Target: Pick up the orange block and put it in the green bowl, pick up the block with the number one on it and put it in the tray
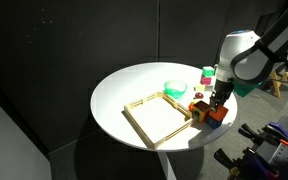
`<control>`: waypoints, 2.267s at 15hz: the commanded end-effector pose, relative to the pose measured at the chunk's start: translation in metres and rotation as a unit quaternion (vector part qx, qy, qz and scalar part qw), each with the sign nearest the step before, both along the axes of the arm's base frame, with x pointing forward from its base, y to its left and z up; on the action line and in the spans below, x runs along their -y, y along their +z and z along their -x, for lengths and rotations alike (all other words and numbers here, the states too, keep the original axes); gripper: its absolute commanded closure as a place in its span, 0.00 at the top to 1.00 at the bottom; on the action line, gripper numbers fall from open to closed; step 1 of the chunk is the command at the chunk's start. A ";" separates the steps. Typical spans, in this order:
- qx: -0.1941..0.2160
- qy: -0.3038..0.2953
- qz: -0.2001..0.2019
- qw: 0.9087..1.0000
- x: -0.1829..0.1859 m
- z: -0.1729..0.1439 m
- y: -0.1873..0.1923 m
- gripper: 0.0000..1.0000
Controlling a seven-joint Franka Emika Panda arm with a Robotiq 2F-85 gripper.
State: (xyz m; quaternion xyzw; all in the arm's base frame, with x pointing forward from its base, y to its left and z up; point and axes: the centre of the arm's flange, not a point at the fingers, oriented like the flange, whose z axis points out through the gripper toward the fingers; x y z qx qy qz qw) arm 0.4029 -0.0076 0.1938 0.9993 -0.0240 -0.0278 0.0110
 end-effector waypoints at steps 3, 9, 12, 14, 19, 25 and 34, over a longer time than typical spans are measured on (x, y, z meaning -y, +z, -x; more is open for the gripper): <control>-0.003 0.004 0.006 1.000 0.000 -0.007 0.035 0.30; -0.025 0.007 0.004 1.000 0.003 -0.025 0.070 0.30; -0.027 0.006 0.008 1.000 0.006 -0.038 0.084 0.30; -0.031 0.005 0.011 0.999 0.007 -0.047 0.089 0.30; -0.031 0.002 0.014 0.999 0.010 -0.067 0.094 0.30; -0.024 -0.008 0.012 1.000 0.021 -0.098 0.090 0.30; -0.020 -0.019 0.017 0.999 0.039 -0.146 0.077 0.30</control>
